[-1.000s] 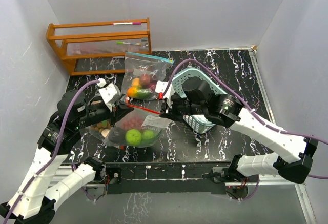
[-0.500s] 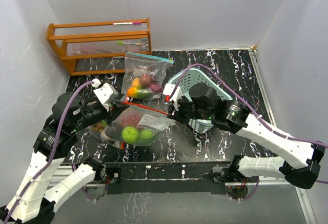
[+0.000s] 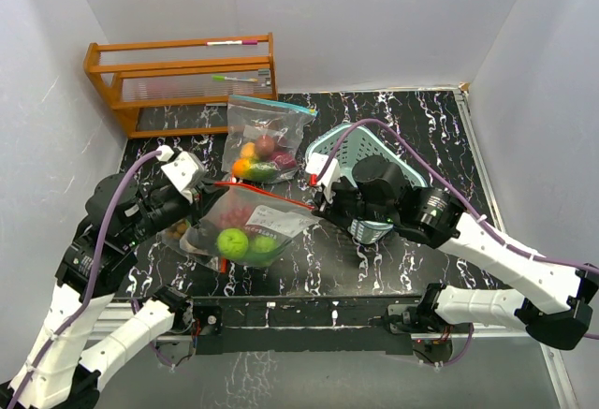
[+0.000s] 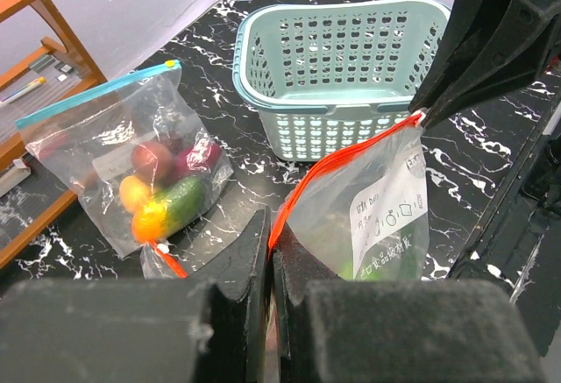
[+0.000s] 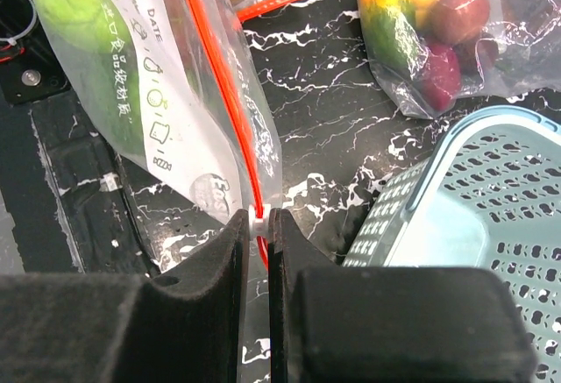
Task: Place the food in the zip-top bag and seal the zipper
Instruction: Zip the zipper food storage bag at the center of the board, then place the zipper food storage bag at the center of the board, then reset both arms
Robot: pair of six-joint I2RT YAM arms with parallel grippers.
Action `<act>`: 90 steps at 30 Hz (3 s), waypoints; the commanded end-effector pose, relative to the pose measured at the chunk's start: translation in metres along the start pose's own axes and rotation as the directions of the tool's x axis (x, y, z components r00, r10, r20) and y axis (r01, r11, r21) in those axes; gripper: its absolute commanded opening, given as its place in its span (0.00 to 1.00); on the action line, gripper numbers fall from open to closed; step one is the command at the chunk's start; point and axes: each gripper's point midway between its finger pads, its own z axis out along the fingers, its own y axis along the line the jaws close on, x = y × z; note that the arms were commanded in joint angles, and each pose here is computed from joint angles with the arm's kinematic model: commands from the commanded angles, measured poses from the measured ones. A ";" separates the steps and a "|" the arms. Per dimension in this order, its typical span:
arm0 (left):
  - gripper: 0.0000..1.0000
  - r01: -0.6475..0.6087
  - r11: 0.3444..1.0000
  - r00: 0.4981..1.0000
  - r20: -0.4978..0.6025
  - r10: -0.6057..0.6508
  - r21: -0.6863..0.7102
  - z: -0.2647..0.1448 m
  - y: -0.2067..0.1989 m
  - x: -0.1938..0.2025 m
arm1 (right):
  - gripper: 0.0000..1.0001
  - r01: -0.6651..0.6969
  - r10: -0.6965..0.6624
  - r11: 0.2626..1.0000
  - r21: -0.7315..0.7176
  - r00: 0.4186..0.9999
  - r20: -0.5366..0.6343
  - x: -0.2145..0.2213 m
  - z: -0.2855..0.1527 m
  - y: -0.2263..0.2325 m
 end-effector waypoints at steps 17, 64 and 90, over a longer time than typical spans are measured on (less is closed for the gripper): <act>0.00 -0.019 0.993 0.982 0.184 0.040 -0.115 -0.016 0.017 -0.052 | 0.08 -0.024 0.027 0.996 0.081 0.999 -0.039 0.015 -0.015 -0.012; 0.97 0.429 0.853 0.900 0.068 -0.430 -0.298 0.056 0.051 0.039 | 0.98 -0.729 0.720 0.505 0.462 0.651 0.240 0.013 0.000 -0.060; 0.97 0.407 0.888 0.913 0.104 -0.393 -0.215 0.039 0.043 -0.026 | 0.98 -0.733 0.701 0.445 0.514 0.643 0.309 0.021 -0.012 -0.073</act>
